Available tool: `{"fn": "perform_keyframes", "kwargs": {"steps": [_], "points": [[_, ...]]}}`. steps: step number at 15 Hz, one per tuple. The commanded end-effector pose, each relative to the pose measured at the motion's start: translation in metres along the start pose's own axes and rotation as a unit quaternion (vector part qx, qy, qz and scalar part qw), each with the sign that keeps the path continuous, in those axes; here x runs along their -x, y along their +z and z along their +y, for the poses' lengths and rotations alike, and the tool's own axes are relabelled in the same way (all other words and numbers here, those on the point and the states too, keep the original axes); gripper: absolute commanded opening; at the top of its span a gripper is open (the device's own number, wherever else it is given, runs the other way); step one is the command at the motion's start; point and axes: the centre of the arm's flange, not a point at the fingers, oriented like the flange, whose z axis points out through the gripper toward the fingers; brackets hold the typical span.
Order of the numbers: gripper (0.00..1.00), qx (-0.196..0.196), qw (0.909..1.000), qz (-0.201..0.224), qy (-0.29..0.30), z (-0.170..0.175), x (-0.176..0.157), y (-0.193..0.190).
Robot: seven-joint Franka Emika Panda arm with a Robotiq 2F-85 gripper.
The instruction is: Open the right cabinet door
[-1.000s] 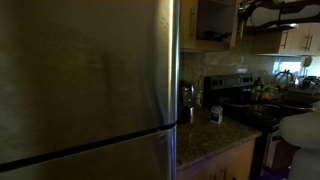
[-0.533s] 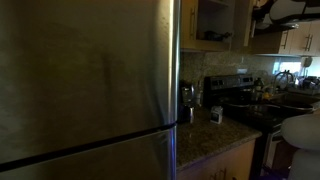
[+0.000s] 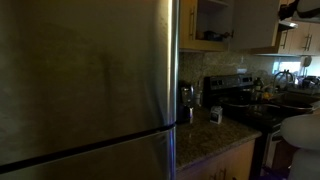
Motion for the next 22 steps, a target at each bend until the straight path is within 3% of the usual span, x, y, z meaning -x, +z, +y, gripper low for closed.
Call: {"fn": "perform_keyframes", "kwargs": {"steps": [1,3,5,9,10,11,13,15,18,21,22], "points": [[0.01,0.014,0.9998,-0.01,-0.004,0.0,0.003,0.005],[0.01,0.077,0.9967,-0.021,-0.013,0.022,0.005,0.017],[0.01,0.123,0.9921,-0.019,-0.015,0.068,0.0,0.022],[0.01,0.225,0.9726,-0.051,0.028,0.151,0.002,0.018],[0.04,0.2,0.9736,-0.087,0.067,0.153,0.01,0.012],[0.29,0.197,0.9706,-0.109,0.085,0.155,0.02,0.01],[0.34,0.177,0.9637,-0.166,0.111,0.141,0.044,-0.002],[0.5,0.163,0.9514,-0.226,0.13,0.124,0.072,-0.011],[0.73,0.141,0.9247,-0.321,0.147,0.092,0.124,-0.029],[0.99,0.1,0.8923,-0.411,0.158,0.031,0.165,-0.052],[1.0,0.08,0.8813,-0.436,0.164,0.007,0.174,-0.058]]}}
